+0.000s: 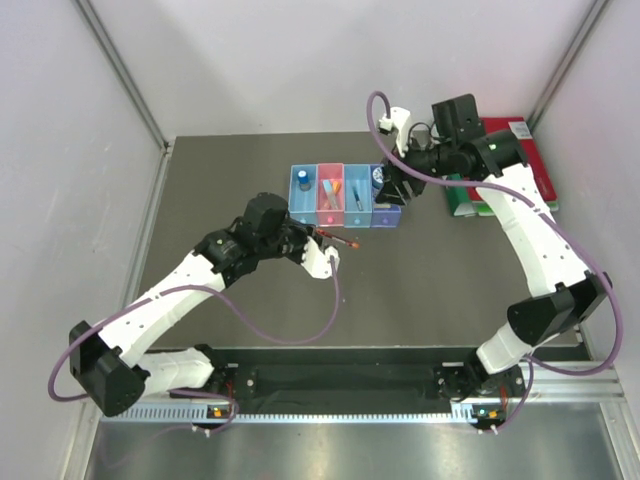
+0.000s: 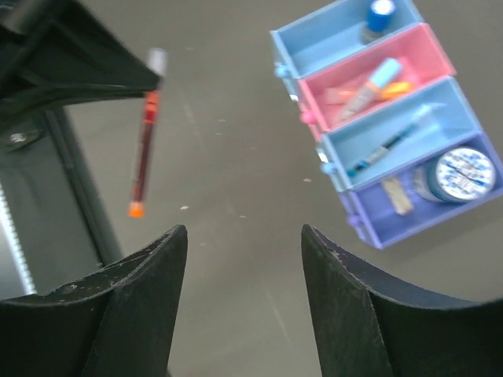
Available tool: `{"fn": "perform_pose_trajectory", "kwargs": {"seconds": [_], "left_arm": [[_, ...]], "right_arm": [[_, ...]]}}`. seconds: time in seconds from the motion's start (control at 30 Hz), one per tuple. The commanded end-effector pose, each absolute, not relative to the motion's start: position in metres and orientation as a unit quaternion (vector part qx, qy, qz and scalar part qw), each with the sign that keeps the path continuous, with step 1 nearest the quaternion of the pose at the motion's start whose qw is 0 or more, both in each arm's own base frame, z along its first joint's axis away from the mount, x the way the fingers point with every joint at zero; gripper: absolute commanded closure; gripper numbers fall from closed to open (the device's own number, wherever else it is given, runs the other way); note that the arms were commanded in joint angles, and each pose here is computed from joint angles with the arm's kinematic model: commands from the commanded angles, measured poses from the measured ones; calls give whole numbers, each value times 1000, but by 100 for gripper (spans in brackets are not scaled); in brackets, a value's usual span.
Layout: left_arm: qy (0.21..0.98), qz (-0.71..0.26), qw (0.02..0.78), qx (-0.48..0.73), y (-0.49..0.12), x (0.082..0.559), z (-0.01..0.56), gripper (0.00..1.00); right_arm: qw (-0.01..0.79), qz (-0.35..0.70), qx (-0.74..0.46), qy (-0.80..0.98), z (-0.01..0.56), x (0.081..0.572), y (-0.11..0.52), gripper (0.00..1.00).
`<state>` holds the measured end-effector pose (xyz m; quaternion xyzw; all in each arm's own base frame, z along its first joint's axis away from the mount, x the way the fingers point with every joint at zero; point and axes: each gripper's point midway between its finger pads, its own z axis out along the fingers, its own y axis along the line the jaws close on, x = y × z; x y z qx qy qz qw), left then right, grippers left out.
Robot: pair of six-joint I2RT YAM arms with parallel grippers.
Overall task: Sort the stationery into containers
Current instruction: Place the pen in the storage box.
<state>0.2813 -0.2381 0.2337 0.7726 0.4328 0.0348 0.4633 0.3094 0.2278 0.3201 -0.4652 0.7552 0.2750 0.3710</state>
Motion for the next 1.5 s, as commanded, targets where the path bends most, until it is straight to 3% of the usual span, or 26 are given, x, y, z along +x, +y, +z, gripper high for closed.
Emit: {"fn": "perform_pose_trajectory", "kwargs": {"seconds": [0.0, 0.27, 0.7, 0.8, 0.9, 0.93, 1.0, 1.07, 1.1, 1.2, 1.33, 1.47], "left_arm": [[357, 78, 514, 776, -253, 288, 265, 100], [282, 116, 577, 757, -275, 297, 302, 100], [252, 114, 601, 750, -291, 292, 320, 100], [247, 113, 602, 751, -292, 289, 321, 100], [242, 113, 602, 753, -292, 286, 321, 100], [241, 113, 603, 752, -292, 286, 322, 100], [239, 114, 606, 751, -292, 285, 323, 93], [235, 115, 612, 747, -293, 284, 324, 77], [235, 116, 614, 744, -293, 284, 325, 55], [231, 120, 620, 741, -291, 283, 323, 28], [241, 123, 623, 734, -284, 280, 323, 5], [266, 126, 634, 715, -274, 279, 331, 1]], "right_arm": [[331, 355, -483, 728, 323, 270, 249, 39], [256, 387, -509, 725, 289, 227, 270, 37], [259, 380, -511, 726, 287, 236, 280, 41], [259, 374, -512, 729, 284, 237, 281, 50], [259, 369, -510, 732, 280, 240, 282, 71], [261, 366, -511, 733, 280, 241, 283, 84], [262, 362, -510, 735, 279, 243, 283, 96], [263, 359, -510, 736, 277, 245, 284, 100], [260, 359, -509, 738, 275, 244, 283, 100], [259, 355, -509, 740, 272, 245, 283, 100], [260, 348, -506, 745, 270, 245, 281, 100], [279, 319, -494, 759, 267, 260, 277, 100]]}}
